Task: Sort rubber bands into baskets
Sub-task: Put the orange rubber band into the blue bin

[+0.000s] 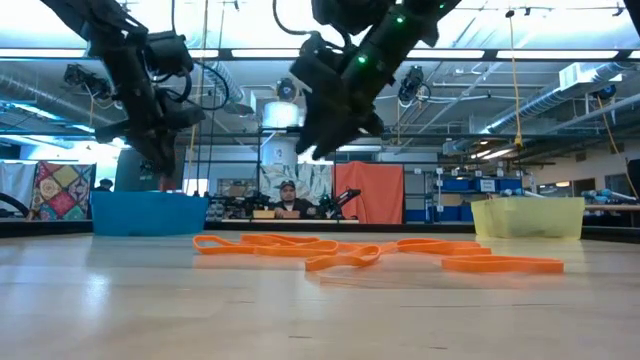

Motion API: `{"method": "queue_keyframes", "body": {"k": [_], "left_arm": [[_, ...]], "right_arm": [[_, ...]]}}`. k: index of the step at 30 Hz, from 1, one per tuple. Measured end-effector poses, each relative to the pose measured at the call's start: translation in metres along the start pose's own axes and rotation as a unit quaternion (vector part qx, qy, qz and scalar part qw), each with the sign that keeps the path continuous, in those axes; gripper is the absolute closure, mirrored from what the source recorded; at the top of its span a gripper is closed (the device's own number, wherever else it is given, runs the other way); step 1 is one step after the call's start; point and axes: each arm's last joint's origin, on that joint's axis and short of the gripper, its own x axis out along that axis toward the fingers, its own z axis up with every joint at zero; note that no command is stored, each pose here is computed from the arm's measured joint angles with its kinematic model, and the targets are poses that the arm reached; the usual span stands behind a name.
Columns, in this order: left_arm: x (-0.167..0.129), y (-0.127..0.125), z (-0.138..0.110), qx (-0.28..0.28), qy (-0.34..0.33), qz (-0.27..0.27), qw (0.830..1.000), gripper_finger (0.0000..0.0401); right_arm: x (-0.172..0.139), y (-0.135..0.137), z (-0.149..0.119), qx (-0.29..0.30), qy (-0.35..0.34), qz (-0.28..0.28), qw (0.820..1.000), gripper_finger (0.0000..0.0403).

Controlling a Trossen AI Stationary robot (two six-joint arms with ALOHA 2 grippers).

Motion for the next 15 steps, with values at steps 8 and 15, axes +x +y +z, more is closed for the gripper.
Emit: {"method": "queue_keyframes", "body": {"k": [8,15], "left_arm": [[0.027,0.003,0.0,-0.028,0.046,0.053,0.997,0.0199],[0.024,-0.017,0.002,-0.053,0.034,-0.046,0.997,0.0173]], "right_arm": [[0.001,0.01,-0.046,-0.045,0.108,-0.038,0.992,0.0185],[-0.003,0.014,-0.098,-0.103,0.235,-0.042,0.966,0.0203]]}}
